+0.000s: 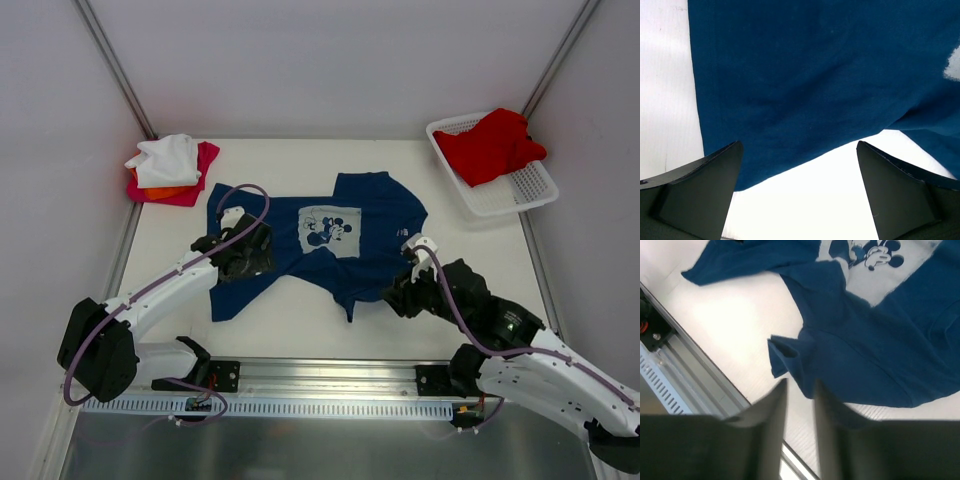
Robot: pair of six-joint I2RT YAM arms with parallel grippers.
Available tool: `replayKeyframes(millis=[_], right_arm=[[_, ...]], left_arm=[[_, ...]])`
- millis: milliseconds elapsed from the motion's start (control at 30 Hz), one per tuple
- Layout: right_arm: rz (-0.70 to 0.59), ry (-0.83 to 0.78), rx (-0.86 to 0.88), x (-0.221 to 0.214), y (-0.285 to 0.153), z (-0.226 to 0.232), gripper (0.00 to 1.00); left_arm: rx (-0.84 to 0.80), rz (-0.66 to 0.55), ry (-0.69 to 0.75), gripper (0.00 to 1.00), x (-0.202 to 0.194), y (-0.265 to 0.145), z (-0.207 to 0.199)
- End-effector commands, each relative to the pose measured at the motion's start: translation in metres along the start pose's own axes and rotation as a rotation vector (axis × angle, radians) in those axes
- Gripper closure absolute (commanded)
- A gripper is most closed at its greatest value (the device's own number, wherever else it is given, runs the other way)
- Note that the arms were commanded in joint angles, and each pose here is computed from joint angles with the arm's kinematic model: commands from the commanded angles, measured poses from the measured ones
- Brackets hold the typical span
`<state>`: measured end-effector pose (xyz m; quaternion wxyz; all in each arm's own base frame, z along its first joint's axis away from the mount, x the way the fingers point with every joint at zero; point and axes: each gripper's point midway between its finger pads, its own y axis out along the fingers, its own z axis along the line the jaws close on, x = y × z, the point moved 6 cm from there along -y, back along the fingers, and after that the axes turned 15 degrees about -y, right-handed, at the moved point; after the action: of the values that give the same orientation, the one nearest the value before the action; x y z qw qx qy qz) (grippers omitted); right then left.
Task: Fold and stack the t-shirts
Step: Flatten out the tshirt
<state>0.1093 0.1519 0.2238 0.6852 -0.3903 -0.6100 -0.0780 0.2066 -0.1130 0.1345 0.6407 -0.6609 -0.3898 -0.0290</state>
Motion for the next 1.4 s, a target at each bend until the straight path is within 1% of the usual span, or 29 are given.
replayKeyframes(millis=[0,33,100,333,367,400,433,467,567,600,633,667,700,733,767,800,867,900,933,967,1000,1033,1067,1100,1133,1200,1267,1300,1367], right_arm=[[0.016,0.024,-0.026,-0.01,-0.003,-0.001,0.64],[-0.007,0.027,-0.033,-0.009,-0.006,-0.002,0.55],[-0.026,0.027,-0.044,-0.008,-0.01,-0.003,0.49],[-0.057,0.032,-0.089,0.0,-0.012,-0.009,0.49],[-0.029,0.034,-0.095,-0.002,-0.006,-0.009,0.49],[-0.029,0.037,-0.109,0.002,-0.002,-0.01,0.48],[-0.012,0.036,-0.157,0.004,0.001,-0.016,0.48],[0.057,0.058,-0.178,0.0,0.015,-0.016,0.48],[0.124,0.062,-0.22,0.013,0.036,-0.019,0.47],[0.181,0.054,-0.22,0.01,0.055,-0.018,0.47],[0.196,0.055,-0.215,0.013,0.063,-0.017,0.48],[0.167,0.07,-0.219,0.027,0.072,-0.02,0.48],[0.207,0.069,-0.216,0.023,0.087,-0.021,0.48],[0.216,0.095,-0.219,0.024,0.095,-0.027,0.48],[0.204,0.114,-0.219,0.033,0.101,-0.032,0.48],[0.216,0.138,-0.192,0.032,0.115,-0.033,0.48],[0.201,0.186,-0.217,0.042,0.128,-0.053,0.49],[0.213,0.201,-0.191,0.041,0.136,-0.056,0.49],[0.256,0.226,-0.202,0.032,0.148,-0.066,0.5],[0.243,0.234,-0.193,0.04,0.156,-0.072,0.5],[0.255,0.245,-0.174,0.039,0.164,-0.075,0.5],[0.303,0.263,-0.157,0.028,0.177,-0.081,0.5],[0.314,0.272,-0.146,0.026,0.185,-0.085,0.5],[0.302,0.284,-0.121,0.033,0.192,-0.089,0.51],[0.337,0.304,-0.123,0.023,0.203,-0.097,0.51],[0.335,0.319,-0.102,0.028,0.213,-0.105,0.51],[0.361,0.339,-0.095,0.02,0.223,-0.113,0.49],[0.35,0.346,-0.072,0.027,0.227,-0.115,0.49],[0.366,0.355,-0.049,0.025,0.232,-0.12,0.47]], left_arm=[[-0.028,-0.008,0.011,0.01,0.003,-0.004,-0.006],[-0.027,-0.007,0.011,0.01,0.003,-0.004,-0.006],[-0.025,-0.009,0.014,0.01,0.003,-0.003,-0.005],[-0.019,-0.015,0.019,0.01,0.006,-0.002,-0.008],[-0.022,-0.021,0.016,0.01,0.008,-0.003,-0.01],[-0.017,-0.021,0.019,0.01,0.008,-0.001,-0.011],[-0.02,-0.024,0.021,0.01,0.01,-0.001,-0.013],[-0.022,-0.025,0.021,0.01,0.011,-0.001,-0.015],[-0.031,-0.035,0.03,0.01,0.015,0.001,-0.023],[-0.024,-0.035,0.038,0.01,0.016,0.004,-0.025],[-0.033,-0.046,0.041,0.01,0.021,0.002,-0.03],[-0.034,-0.043,0.044,0.01,0.022,0.005,-0.033],[-0.037,-0.043,0.04,0.01,0.025,0.006,-0.035],[-0.05,-0.048,0.042,0.01,0.029,0.006,-0.039],[-0.06,-0.047,0.041,0.01,0.032,0.006,-0.041],[-0.063,-0.052,0.027,0.01,0.037,0.011,-0.043],[-0.079,-0.038,0.025,0.01,0.041,0.017,-0.046],[-0.091,-0.042,0.017,0.01,0.045,0.02,-0.048],[-0.087,-0.041,0.009,0.01,0.051,0.024,-0.046],[-0.096,-0.019,0.008,0.01,0.05,0.03,-0.049],[-0.113,-0.024,0.001,0.01,0.054,0.034,-0.051],[-0.114,-0.019,-0.015,0.01,0.058,0.04,-0.05],[-0.114,-0.002,-0.016,0.01,0.058,0.047,-0.051],[-0.138,0.016,-0.018,0.01,0.059,0.051,-0.055],[-0.142,0.021,-0.033,0.01,0.064,0.056,-0.055],[-0.144,0.052,-0.029,0.01,0.067,0.068,-0.06],[-0.133,0.081,-0.025,0.01,0.068,0.081,-0.062],[-0.149,0.081,-0.024,0.01,0.073,0.082,-0.068],[-0.15,0.092,-0.017,0.01,0.075,0.09,-0.071]])
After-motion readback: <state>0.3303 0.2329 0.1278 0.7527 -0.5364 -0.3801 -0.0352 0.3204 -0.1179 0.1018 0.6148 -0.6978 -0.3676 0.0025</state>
